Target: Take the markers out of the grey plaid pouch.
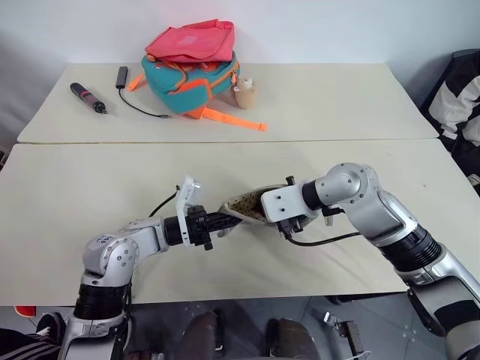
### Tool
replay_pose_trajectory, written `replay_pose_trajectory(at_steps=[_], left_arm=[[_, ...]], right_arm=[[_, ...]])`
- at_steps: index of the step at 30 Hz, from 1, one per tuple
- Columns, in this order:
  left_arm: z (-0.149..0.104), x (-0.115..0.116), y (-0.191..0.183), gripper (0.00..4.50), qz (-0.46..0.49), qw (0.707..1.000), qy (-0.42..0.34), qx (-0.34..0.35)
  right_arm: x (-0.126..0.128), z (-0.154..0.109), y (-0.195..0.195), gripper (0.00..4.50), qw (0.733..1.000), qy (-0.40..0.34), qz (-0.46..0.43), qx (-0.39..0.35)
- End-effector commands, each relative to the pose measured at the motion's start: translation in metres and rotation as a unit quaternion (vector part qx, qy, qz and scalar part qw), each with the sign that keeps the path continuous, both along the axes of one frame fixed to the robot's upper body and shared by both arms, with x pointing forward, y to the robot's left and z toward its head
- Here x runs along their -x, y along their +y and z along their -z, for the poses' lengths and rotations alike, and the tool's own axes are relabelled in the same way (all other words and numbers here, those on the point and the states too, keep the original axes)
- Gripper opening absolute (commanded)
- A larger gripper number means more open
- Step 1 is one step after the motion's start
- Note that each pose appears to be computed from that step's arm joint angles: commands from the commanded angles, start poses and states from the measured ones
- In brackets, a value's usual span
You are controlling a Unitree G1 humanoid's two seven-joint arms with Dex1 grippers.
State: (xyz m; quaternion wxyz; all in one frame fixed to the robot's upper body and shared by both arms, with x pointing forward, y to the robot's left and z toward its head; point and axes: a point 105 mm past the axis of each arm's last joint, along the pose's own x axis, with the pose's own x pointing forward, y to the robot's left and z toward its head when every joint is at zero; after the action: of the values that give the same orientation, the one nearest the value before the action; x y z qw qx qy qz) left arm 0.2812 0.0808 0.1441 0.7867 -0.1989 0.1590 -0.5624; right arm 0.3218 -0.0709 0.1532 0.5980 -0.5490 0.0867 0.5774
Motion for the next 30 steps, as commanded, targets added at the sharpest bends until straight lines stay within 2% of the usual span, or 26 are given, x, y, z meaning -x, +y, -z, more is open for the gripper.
replay_pose_trajectory(at_steps=[1,5,6,8,11,13,16,20,25,30], left_arm=[[-0.024,0.008,-0.005,0.00,0.023,0.998,-0.046,0.029],[-0.024,0.008,-0.005,0.00,0.022,0.998,-0.049,0.028],[-0.024,0.007,-0.004,0.00,0.021,0.998,-0.048,0.029],[-0.024,0.007,-0.004,0.00,0.019,0.998,-0.049,0.028],[-0.023,0.006,-0.003,0.00,0.013,0.998,-0.051,0.028],[-0.023,0.004,0.000,0.00,0.007,0.998,-0.054,0.024],[-0.021,0.001,0.003,0.00,-0.003,0.998,-0.062,0.015],[-0.020,-0.006,0.006,0.00,-0.018,0.997,-0.077,0.003],[-0.016,-0.010,0.007,0.00,-0.022,0.995,-0.100,-0.021],[-0.019,-0.017,0.009,0.00,-0.040,0.992,-0.117,-0.026]], right_arm=[[-0.008,0.016,-0.017,1.31,0.998,0.015,0.044,0.029],[-0.007,0.019,-0.016,1.31,0.998,0.029,0.053,0.021],[-0.007,0.018,-0.016,0.94,0.998,0.031,0.053,0.020],[-0.006,0.016,-0.015,0.63,0.998,0.030,0.050,0.012],[-0.003,0.000,-0.009,0.63,0.998,0.030,0.043,-0.024],[0.003,-0.024,-0.001,0.63,0.995,0.043,0.037,-0.080],[0.008,-0.044,0.002,0.63,0.990,0.054,0.031,-0.129],[0.012,-0.056,-0.004,0.63,0.981,0.077,0.039,-0.172],[0.010,-0.059,-0.004,0.63,0.978,0.068,0.042,-0.195],[0.025,-0.084,0.009,0.63,0.950,0.104,0.003,-0.293]])
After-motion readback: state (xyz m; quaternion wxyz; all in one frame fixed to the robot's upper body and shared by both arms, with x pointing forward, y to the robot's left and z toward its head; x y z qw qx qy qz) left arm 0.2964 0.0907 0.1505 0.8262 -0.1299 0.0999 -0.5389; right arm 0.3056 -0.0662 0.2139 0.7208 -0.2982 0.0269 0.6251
